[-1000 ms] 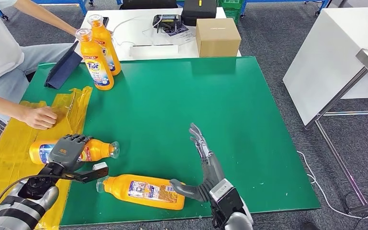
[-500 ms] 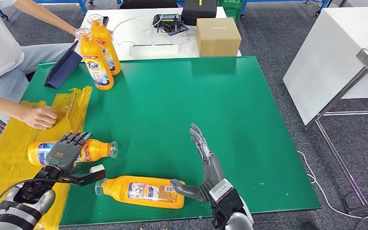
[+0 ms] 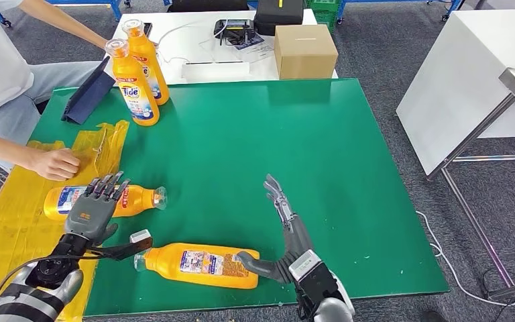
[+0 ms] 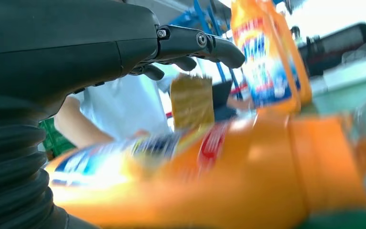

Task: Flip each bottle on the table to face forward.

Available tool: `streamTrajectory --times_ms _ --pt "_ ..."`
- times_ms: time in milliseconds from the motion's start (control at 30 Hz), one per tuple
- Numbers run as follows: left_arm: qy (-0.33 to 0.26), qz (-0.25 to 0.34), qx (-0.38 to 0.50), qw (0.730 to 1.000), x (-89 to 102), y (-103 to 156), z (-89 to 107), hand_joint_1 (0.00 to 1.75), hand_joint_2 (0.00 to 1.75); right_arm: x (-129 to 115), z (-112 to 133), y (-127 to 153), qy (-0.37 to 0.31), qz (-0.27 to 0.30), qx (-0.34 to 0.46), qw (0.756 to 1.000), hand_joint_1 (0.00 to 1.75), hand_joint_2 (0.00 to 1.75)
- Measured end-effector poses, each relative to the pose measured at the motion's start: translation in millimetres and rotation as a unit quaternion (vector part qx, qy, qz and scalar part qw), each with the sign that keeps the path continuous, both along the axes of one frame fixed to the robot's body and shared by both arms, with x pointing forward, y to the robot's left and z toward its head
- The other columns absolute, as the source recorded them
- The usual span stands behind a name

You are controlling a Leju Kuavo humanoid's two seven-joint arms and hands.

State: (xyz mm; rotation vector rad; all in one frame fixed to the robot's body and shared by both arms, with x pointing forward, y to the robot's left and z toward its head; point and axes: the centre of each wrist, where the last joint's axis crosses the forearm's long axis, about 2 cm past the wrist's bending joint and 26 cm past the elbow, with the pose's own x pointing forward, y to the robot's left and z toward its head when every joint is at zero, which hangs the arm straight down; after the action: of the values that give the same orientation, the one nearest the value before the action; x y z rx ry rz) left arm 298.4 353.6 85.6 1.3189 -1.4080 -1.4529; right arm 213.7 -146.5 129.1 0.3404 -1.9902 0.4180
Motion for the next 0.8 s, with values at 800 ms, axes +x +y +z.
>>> streamTrajectory --times_ms 800 --pt "-0.296 -0.003 -0.273 0.915 -16.3 -49 56.9 0.00 1.75 -4 -15 1 0.010 -0.036 -0.077 0.996 0.00 1.75"
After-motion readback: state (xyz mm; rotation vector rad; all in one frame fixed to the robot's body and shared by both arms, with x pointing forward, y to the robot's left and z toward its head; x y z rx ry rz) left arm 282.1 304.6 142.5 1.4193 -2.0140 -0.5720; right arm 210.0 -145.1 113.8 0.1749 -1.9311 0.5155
